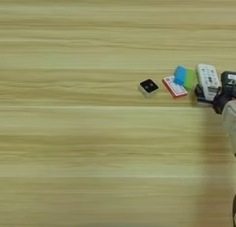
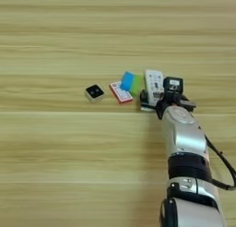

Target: Move the objects on the table

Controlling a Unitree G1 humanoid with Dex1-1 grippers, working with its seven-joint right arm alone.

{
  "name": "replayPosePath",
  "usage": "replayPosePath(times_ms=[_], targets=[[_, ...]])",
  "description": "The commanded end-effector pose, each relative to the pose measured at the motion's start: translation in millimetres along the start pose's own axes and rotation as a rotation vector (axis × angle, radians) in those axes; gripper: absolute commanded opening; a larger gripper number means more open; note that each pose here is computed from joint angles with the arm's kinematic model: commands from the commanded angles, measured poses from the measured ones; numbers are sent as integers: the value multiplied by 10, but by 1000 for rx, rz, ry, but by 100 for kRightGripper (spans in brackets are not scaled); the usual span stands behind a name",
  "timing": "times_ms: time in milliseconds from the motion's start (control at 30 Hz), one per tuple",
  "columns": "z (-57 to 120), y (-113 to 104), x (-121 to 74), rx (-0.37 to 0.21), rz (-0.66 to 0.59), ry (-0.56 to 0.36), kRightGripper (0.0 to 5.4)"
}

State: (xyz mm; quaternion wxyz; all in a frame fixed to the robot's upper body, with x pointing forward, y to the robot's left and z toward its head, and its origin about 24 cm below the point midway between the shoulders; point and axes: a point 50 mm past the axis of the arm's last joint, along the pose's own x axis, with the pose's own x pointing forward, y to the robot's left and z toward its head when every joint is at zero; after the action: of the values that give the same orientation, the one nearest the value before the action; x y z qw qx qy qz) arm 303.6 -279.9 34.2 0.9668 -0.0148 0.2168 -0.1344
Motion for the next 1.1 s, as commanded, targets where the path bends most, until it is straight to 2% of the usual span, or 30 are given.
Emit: replayPosePath(times_ms=[33, 300, 1100], targets=[[482, -18, 12, -26, 2, -158, 537], [440, -4, 67, 0, 40, -108, 537], [420, -8, 100, 27, 63, -83, 537]])
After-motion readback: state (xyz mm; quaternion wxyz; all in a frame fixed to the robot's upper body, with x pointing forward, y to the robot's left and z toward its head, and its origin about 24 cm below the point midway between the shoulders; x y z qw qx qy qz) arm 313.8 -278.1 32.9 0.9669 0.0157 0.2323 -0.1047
